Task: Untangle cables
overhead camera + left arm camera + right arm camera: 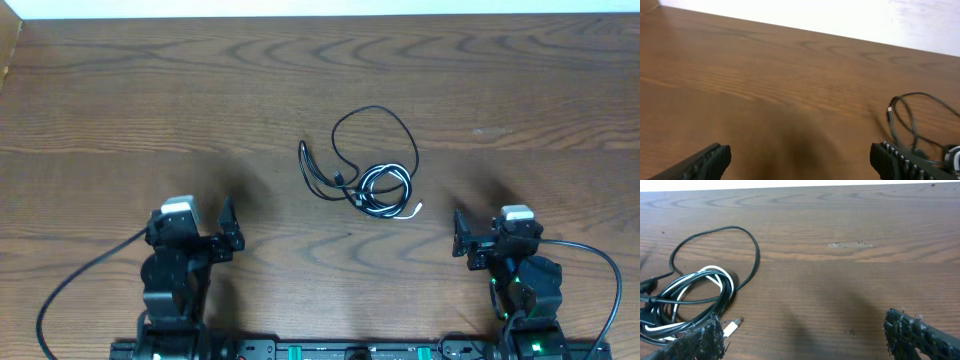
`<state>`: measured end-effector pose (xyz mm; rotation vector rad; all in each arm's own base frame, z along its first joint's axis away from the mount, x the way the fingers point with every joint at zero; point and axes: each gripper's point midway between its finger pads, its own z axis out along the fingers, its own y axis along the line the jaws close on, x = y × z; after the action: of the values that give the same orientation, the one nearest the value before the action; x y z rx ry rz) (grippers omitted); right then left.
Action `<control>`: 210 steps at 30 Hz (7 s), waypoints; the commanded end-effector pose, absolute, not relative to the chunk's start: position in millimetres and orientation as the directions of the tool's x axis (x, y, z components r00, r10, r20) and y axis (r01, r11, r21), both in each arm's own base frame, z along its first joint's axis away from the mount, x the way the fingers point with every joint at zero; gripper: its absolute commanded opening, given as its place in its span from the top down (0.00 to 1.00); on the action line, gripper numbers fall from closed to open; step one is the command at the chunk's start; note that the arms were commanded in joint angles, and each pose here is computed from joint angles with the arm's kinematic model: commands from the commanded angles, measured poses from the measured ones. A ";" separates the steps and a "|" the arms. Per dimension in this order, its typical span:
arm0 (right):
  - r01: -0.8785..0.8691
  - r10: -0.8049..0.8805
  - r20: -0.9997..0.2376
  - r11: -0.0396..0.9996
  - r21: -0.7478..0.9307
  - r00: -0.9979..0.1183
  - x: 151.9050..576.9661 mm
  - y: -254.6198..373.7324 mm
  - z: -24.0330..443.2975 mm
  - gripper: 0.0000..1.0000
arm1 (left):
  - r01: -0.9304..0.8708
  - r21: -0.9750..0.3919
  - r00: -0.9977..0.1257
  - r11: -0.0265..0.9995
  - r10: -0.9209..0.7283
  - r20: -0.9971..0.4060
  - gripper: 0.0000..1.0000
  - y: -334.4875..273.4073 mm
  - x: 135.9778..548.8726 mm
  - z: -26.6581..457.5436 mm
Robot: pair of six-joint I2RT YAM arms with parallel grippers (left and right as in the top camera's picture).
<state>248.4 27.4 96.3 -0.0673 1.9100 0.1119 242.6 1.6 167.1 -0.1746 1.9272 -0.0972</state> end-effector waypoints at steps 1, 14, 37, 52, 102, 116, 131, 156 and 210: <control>-0.093 -0.006 -0.941 0.995 0.027 -0.339 248.2 24.6 94.6 0.01 | -0.046 -0.204 -0.369 0.978 -0.207 -0.906 0.06 -7.4 249.8 186.0; -0.093 -0.006 -0.941 0.995 0.027 -0.339 248.2 24.6 94.6 0.01 | -0.102 -0.214 -0.621 0.971 -0.231 -0.749 0.06 -11.8 251.0 188.9; -0.093 -0.006 -0.941 0.995 0.027 -0.339 248.2 24.6 94.6 0.01 | -0.211 -0.779 -0.825 0.590 -0.535 -0.182 0.10 -110.3 231.3 180.6; -0.093 -0.006 -0.941 0.995 0.027 -0.339 248.2 24.6 94.6 0.01 | -0.521 -0.663 -0.692 0.537 -0.721 -0.040 0.17 -156.2 214.9 149.9; -0.093 -0.006 -0.941 0.995 0.027 -0.339 248.2 24.6 94.6 0.01 | -0.326 -0.559 -0.806 0.763 -0.533 -0.257 0.91 -270.6 284.6 -3.9; -0.093 -0.006 -0.941 0.995 0.027 -0.339 248.2 24.6 94.6 0.01 | -0.251 -0.359 -0.875 0.899 -0.370 -0.314 0.92 -227.0 264.3 -4.0; -0.093 -0.006 -0.941 0.995 0.027 -0.339 248.3 24.6 94.7 0.01 | -0.128 -0.291 -0.882 0.948 -0.243 -0.404 0.92 -176.0 256.9 61.3; -0.093 -0.006 -0.941 0.995 0.027 -0.339 248.2 24.6 94.6 0.01 | 0.139 -0.151 -0.910 0.979 0.066 -0.409 0.92 -169.8 240.9 56.1; 0.061 0.663 -0.177 0.319 0.946 -0.727 202.7 140.7 108.2 0.24 | 0.349 -0.826 -0.923 0.443 0.011 -0.385 0.92 -332.4 208.5 170.7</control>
<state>198.0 144.0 111.3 0.5471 2.0535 1.4493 222.1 -324.2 156.6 0.2192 2.4063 -1.3573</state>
